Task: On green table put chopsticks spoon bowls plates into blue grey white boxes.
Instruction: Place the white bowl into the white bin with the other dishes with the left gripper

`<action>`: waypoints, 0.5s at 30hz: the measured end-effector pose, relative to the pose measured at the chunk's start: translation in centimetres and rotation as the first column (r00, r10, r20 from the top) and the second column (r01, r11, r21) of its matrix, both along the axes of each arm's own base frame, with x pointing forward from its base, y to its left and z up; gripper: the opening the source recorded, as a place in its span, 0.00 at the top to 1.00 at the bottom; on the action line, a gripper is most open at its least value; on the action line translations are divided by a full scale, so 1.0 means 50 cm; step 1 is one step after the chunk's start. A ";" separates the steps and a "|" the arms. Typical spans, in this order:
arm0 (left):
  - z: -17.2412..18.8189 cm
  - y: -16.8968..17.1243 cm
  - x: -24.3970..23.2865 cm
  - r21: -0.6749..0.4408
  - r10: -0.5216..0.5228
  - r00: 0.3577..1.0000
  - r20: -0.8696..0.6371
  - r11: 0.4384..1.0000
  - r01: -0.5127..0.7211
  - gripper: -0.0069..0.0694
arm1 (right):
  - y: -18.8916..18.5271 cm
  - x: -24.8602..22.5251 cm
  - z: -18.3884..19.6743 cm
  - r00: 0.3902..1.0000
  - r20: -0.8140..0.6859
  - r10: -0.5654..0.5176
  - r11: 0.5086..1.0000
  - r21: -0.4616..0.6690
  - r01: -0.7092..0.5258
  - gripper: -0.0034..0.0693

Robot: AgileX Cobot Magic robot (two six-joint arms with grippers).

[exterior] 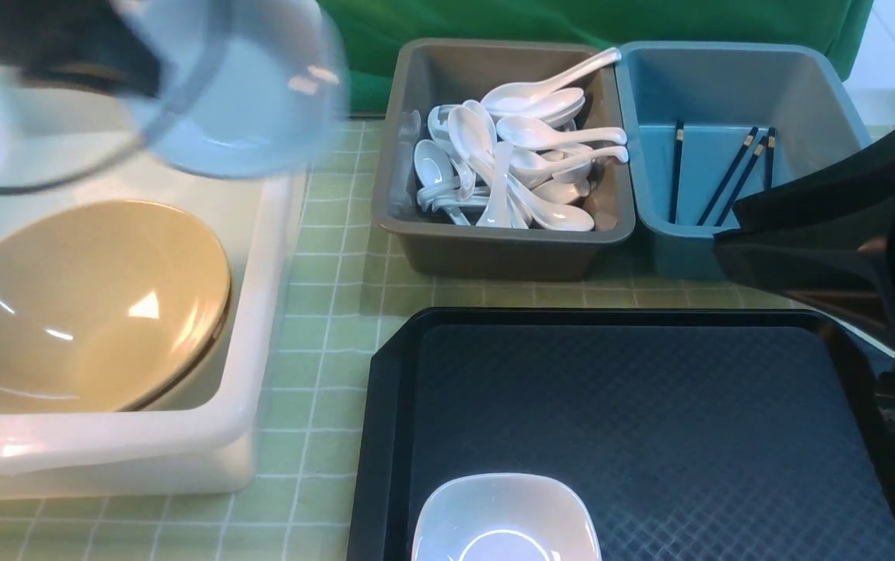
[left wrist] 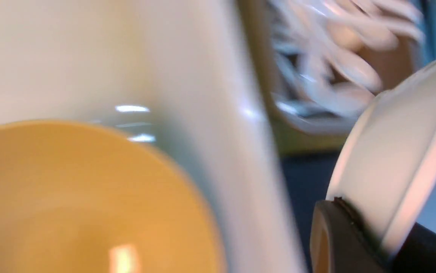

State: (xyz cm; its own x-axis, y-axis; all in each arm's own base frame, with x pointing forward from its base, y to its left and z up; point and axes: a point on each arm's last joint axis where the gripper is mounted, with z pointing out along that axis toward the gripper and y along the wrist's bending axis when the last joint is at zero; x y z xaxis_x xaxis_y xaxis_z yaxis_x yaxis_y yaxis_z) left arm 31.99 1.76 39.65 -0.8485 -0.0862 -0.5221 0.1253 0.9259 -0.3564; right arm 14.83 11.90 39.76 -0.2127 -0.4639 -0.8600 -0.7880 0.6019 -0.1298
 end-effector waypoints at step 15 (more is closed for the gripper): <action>-0.115 0.390 -0.176 0.180 0.710 0.666 -0.229 0.704 -0.688 0.89 | 0.034 0.036 -0.014 0.996 -0.043 0.072 0.997 -0.038 -0.074 0.69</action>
State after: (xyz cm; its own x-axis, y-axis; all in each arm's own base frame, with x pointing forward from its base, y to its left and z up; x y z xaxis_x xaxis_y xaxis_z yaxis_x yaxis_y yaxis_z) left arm 23.19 21.24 33.90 -0.6568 -0.6825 -0.3205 -0.6560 0.7268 -0.2035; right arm 16.65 13.60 39.05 -0.2121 -0.5132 -0.8316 -0.8346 0.5378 -0.1190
